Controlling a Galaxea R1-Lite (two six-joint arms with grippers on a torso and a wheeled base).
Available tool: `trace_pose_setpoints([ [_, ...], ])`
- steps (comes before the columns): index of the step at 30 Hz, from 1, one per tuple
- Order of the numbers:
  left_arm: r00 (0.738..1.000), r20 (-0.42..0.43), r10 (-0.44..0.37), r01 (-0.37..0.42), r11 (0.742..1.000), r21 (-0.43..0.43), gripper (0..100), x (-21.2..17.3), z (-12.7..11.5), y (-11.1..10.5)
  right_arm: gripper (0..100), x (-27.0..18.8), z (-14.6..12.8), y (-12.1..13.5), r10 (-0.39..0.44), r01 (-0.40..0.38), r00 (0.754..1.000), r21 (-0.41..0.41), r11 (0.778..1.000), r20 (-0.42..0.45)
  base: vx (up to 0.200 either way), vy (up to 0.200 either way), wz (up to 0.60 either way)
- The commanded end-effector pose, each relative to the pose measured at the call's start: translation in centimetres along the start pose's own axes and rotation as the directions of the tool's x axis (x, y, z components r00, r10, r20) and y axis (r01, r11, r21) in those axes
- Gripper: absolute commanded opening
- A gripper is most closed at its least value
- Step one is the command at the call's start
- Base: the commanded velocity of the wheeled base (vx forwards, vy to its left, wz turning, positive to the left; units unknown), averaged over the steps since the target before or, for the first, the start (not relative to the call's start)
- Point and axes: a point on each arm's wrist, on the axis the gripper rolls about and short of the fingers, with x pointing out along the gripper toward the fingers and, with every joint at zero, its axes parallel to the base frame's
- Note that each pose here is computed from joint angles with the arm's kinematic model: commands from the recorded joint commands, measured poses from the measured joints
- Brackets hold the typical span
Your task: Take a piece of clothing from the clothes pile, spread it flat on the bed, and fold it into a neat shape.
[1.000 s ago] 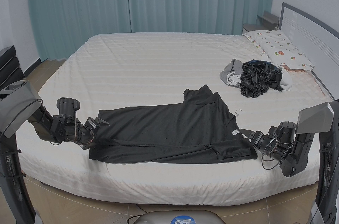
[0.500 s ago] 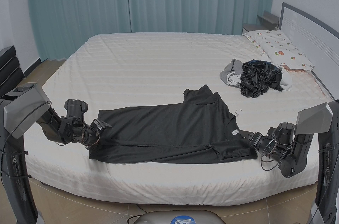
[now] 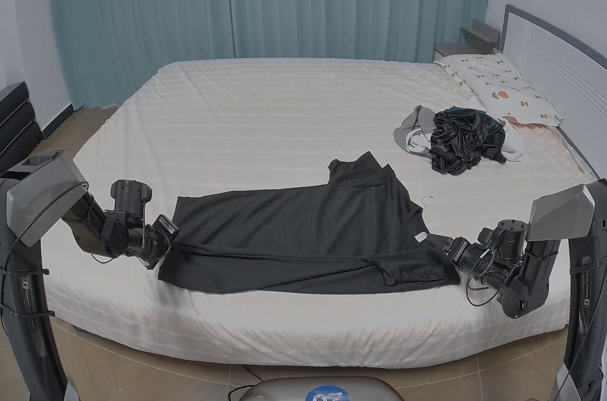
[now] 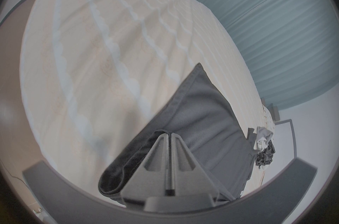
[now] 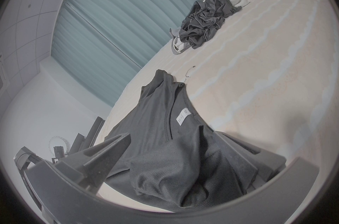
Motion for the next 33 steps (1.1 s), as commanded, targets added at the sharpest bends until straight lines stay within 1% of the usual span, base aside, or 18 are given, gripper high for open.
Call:
trace_pose_setpoints([
  [1,1.0,0.028,0.002,-0.001,1.0,-0.029,0,-0.9,1.3,0.6,100,0.1,0.5,0.6,0.027,-0.027,0.999,-0.016,1.0,0.024,0.0,0.0,0.0],
  [2,0.999,0.038,-0.001,0.002,0.999,-0.037,0,-1.2,1.7,0.8,100,0.3,0.4,0.9,0.037,-0.036,0.999,-0.026,0.999,0.021,0.0,0.0,0.0],
  [5,0.999,0.037,-0.01,0.012,0.999,-0.041,0,-1.5,2.0,0.8,100,0.6,0.4,1.4,0.056,-0.055,0.998,-0.037,0.998,0.023,0.0,0.0,0.0],
  [8,1.0,0.024,-0.009,0.01,0.999,-0.039,0,-1.3,1.7,0.9,100,0.7,0.3,1.7,0.063,-0.062,0.998,-0.041,0.997,0.02,0.0,0.0,0.0],
  [11,1.0,0.014,-0.007,0.007,0.999,-0.036,0,-1.1,1.4,0.9,100,0.8,-0.1,1.7,0.05,-0.05,0.999,-0.05,0.997,-0.011,0.0,0.0,0.0],
  [15,1.0,0.002,-0.014,0.014,0.999,-0.038,0,-1.1,1.4,0.9,100,1.4,0.3,1.6,0.036,-0.037,0.999,-0.084,0.996,-0.016,0.0,0.0,0.0],
  [20,1.0,-0.009,-0.013,0.013,0.999,-0.037,0,-1.2,1.1,1.0,100,1.8,0.9,2.0,0.023,-0.029,0.998,-0.112,0.993,-0.053,0.0,0.0,0.0],
  [22,1.0,-0.009,-0.013,0.013,0.999,-0.037,0,-1.2,1.1,1.0,100,2.2,1.2,2.1,0.03,-0.038,0.998,-0.128,0.991,-0.061,0.0,0.0,0.0],
  [23,1.0,-0.009,-0.015,0.015,0.999,-0.035,0,-1.2,1.1,0.9,100,2.8,1.4,2.3,0.047,-0.058,0.996,-0.139,0.989,-0.076,0.0,0.0,0.0],
  [25,1.0,-0.012,-0.015,0.014,0.999,-0.033,0,-1.1,1.0,0.9,100,3.0,1.4,2.4,0.052,-0.063,0.995,-0.138,0.988,-0.087,0.0,0.0,0.0],
  [26,1.0,-0.015,-0.015,0.014,0.999,-0.031,0,-1.1,0.9,0.9,100,3.4,1.3,2.2,0.044,-0.059,0.993,-0.133,0.989,-0.113,0.0,0.0,0.0],
  [28,1.0,-0.016,-0.012,0.012,0.999,-0.032,0,-1.1,0.8,0.9,100,4.2,1.1,1.9,0.038,-0.056,0.992,-0.153,0.987,-0.123,0.0,0.0,0.0],
  [31,1.0,-0.018,-0.012,0.011,0.999,-0.031,0,-1.1,0.7,0.9,100,5.1,0.8,1.2,0.031,-0.055,0.992,-0.192,0.98,-0.124,0.0,0.0,0.0],
  [33,1.0,-0.018,-0.012,0.011,0.999,-0.031,0,-1.1,0.7,0.9,100,5.3,0.9,1.2,0.035,-0.059,0.992,-0.204,0.977,-0.12,0.0,0.0,0.0],
])
